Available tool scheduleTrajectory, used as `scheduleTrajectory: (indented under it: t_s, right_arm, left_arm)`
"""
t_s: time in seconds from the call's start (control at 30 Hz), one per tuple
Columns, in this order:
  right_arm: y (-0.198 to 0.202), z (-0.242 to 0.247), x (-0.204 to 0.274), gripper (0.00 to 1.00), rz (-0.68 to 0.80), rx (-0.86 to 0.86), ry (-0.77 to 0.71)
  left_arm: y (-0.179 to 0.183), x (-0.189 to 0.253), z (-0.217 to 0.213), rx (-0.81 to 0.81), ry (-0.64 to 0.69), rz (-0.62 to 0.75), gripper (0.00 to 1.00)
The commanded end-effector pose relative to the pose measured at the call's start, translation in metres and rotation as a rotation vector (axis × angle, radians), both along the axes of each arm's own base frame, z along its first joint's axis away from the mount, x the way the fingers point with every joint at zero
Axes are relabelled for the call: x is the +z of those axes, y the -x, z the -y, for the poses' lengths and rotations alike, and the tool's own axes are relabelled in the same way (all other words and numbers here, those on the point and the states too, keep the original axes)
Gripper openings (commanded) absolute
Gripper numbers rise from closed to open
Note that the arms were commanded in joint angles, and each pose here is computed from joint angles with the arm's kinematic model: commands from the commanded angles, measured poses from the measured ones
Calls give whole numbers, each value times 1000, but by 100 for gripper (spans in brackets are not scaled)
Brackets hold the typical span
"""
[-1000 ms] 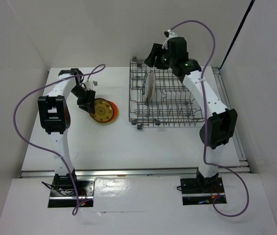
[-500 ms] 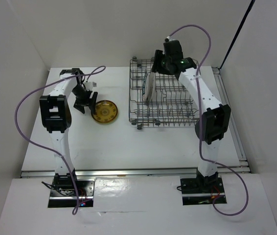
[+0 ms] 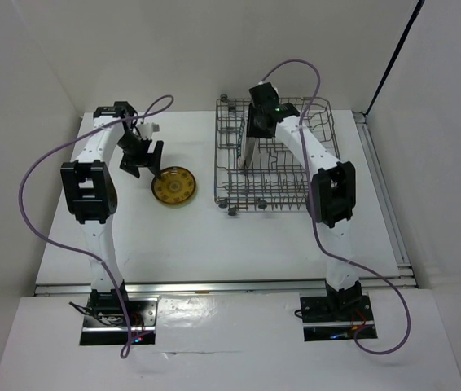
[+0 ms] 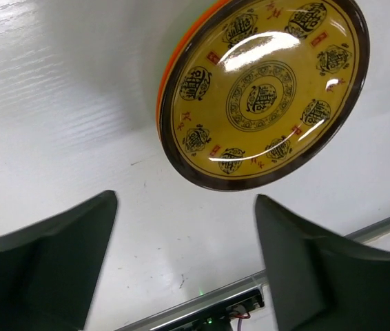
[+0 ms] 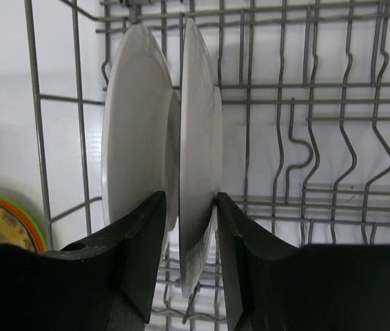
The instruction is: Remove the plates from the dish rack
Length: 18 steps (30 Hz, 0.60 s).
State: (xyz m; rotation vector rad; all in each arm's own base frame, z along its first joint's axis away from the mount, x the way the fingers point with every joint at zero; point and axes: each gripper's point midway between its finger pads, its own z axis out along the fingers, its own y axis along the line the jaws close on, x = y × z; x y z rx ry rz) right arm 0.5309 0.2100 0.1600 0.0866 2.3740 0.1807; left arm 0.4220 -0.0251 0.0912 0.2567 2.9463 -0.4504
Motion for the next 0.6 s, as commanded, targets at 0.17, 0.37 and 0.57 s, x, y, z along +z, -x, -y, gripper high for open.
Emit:
scheduleTrajectory:
  t_s: [0.17, 0.37, 0.57]
  right_arm:
    - [-25, -5, 3, 47, 68, -37, 46]
    - [-24, -7, 17, 27, 108, -16, 91]
    - [-26, 0, 22, 0, 109, -49, 156]
  left_arm:
    - [-9, 50, -8, -5, -55, 144, 100]
    - [-8, 56, -9, -13, -58, 157, 100]
    - [-12, 66, -7, -14, -51, 187, 100]
